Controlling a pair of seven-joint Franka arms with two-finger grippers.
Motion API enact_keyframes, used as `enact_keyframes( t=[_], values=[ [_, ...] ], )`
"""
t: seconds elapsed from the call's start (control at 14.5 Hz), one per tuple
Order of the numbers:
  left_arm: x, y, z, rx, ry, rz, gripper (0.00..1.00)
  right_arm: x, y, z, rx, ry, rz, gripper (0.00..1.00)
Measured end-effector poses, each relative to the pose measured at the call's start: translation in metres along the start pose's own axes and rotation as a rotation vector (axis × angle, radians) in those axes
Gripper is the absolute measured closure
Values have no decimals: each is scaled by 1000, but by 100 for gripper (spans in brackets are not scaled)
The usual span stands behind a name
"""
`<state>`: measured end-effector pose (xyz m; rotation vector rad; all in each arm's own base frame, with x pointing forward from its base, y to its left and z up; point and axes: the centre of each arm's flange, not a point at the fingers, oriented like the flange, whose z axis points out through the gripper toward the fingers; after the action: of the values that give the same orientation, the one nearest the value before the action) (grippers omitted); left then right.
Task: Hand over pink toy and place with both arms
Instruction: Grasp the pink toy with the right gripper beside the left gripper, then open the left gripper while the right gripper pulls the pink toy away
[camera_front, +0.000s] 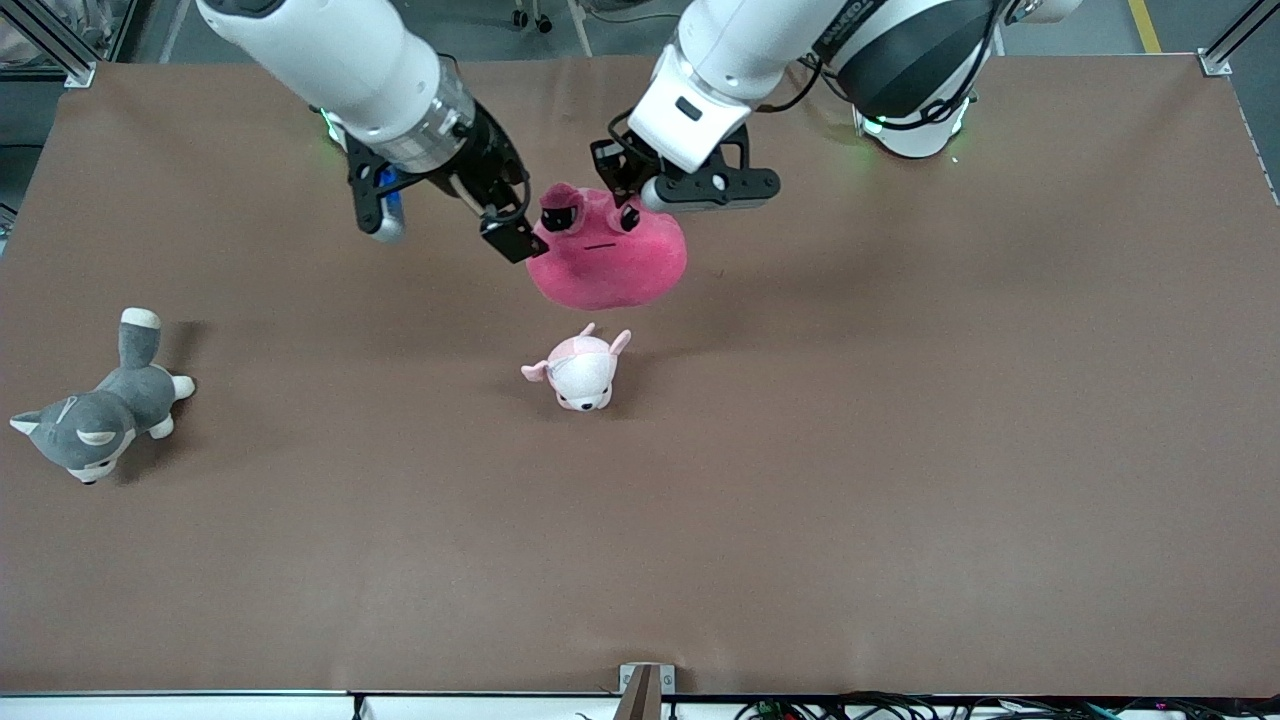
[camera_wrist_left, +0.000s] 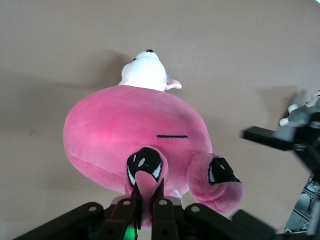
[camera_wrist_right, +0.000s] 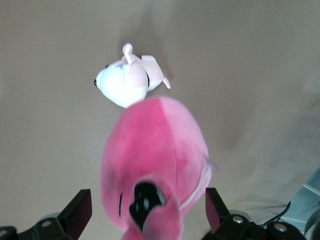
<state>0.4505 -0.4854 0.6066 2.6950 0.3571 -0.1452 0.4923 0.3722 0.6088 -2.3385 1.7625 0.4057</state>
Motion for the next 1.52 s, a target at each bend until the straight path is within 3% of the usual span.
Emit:
enact_keyframes(
  t=[0.55,0.9,1.17,1.24,1.52],
  values=[
    [-10,8,22,6,-27,14,91,-8,7,27,-54,17,-9,1],
    [-10,8,21,4,-26,15,91,-4,9,31,-76,38,-22,6],
    [-10,9,20,3,-26,15,91,5,9,35,-97,61,-28,15],
    [-10,9,20,3,-26,15,91,6,9,35,-97,62,-30,20],
    [-10,9,20,2,-25,15,91,6,9,34,-94,60,-33,63]
  ],
)
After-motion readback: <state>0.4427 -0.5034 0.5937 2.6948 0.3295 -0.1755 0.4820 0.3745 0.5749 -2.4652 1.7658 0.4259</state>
